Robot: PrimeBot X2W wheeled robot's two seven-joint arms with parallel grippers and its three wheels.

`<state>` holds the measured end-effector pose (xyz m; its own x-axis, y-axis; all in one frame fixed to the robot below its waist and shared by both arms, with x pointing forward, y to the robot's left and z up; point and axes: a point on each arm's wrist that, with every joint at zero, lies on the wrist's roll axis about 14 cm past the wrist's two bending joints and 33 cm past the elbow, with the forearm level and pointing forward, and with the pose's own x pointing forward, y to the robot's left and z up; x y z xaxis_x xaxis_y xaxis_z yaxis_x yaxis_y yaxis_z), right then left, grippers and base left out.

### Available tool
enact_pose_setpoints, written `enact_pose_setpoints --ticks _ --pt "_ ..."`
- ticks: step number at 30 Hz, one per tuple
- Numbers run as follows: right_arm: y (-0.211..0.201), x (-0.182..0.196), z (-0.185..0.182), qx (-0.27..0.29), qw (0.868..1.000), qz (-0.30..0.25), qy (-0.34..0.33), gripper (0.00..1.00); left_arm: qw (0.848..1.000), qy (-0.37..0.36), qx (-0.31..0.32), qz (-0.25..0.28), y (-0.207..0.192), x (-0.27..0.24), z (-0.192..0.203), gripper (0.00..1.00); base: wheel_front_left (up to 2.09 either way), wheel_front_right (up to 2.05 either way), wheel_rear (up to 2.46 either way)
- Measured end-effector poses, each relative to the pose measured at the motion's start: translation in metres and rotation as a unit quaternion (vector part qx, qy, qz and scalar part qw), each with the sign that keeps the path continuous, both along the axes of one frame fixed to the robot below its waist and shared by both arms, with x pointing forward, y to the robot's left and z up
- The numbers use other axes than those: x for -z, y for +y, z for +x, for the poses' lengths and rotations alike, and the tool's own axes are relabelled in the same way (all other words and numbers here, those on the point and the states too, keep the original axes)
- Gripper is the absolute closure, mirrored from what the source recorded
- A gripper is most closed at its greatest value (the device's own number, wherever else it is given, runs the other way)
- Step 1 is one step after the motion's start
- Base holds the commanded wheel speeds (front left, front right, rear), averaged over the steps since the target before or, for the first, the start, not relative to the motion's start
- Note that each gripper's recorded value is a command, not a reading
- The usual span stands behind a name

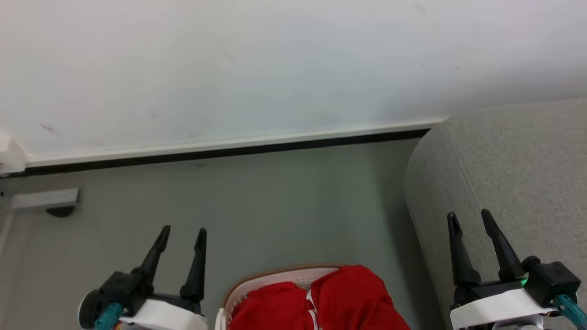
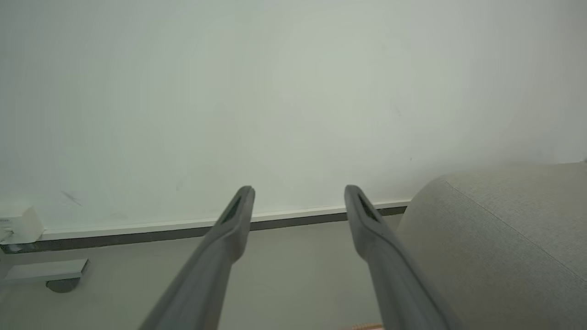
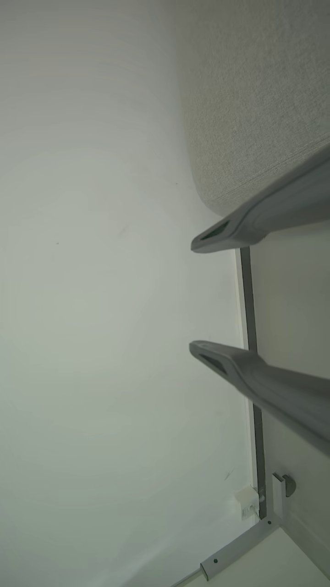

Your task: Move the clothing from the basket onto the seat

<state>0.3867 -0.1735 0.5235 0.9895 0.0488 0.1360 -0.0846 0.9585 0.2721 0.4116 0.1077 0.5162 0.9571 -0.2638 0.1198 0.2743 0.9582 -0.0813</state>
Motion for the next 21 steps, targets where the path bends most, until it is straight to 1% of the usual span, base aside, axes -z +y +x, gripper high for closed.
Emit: enact_pose_setpoints --ticks 8,12,13,17,21 --pt "-0.020 0.011 0.014 0.027 1.000 -0.003 0.014 0.00 0.997 0.053 0.047 0.010 -0.030 0.042 0.025 0.00 0.00 0.00 0.00" --pt "-0.030 0.017 0.023 0.041 0.999 -0.004 0.021 0.00 0.994 0.078 0.073 0.023 -0.040 0.065 0.040 0.00 0.00 0.00 0.00" --pt "-0.034 0.020 0.029 0.047 0.999 -0.004 0.022 0.00 0.991 0.092 0.093 0.033 -0.049 0.080 0.046 0.00 0.00 0.00 0.00" --pt "-0.045 0.029 0.037 0.061 0.998 -0.006 0.032 0.00 0.982 0.132 0.127 0.049 -0.063 0.113 0.054 0.00 0.00 0.00 0.00" --pt "-0.056 0.039 0.048 0.076 0.996 -0.010 0.040 0.00 0.971 0.156 0.167 0.064 -0.083 0.140 0.060 0.00 0.00 0.00 0.00"
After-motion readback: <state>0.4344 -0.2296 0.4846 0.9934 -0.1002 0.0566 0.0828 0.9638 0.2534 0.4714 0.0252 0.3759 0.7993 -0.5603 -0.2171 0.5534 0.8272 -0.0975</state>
